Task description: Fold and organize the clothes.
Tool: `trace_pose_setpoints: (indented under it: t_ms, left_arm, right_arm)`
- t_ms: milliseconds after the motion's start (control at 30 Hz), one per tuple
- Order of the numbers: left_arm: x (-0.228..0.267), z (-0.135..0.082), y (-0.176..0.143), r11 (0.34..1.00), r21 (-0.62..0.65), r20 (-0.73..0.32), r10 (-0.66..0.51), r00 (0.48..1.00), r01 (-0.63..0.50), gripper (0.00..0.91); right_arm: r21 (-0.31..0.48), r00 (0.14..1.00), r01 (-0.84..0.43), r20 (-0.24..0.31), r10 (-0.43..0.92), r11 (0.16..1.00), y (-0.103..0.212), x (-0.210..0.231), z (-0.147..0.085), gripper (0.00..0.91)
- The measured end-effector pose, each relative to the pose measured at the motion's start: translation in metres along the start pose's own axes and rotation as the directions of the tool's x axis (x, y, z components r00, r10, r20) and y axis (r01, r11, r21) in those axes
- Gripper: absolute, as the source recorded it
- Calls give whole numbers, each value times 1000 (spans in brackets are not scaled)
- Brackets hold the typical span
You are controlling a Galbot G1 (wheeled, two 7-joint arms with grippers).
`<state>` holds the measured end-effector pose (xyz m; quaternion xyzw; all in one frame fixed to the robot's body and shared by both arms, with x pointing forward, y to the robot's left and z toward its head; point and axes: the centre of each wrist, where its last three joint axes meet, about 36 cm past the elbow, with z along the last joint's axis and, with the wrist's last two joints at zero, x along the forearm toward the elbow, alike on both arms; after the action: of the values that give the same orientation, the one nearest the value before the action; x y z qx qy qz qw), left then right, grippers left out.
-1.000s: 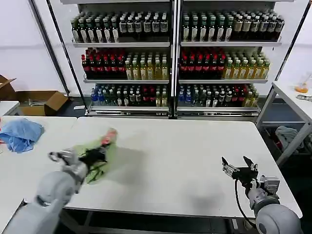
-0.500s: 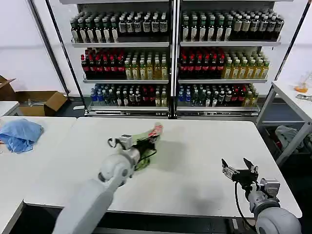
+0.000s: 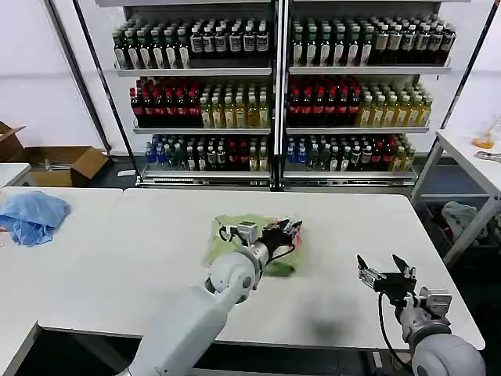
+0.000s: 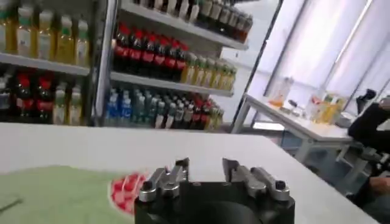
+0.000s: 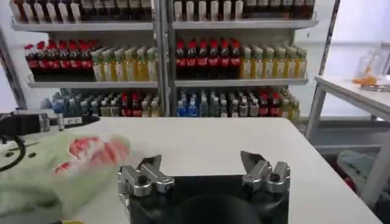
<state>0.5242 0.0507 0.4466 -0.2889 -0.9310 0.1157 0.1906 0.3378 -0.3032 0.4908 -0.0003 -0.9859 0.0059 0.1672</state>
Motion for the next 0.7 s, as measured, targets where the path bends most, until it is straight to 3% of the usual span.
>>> trace_pose_setpoints:
  t_ms: [267,467,700]
  left_arm:
    - [31,-3,6,1000,18,122,-10,992,7,907]
    - [78,-2,44,990,2,220,-137,966,139,907]
    - [133,22,73,954,-28,279,-278,919,297,907]
  right_arm:
    - [-19,1000,28,-5,-28,999,4,-11,0,907]
    - [-77,997,74,-30,-76,994,19,-32,3,907]
    - [-166,988,128,-64,-140,978,47,-70,9,907]
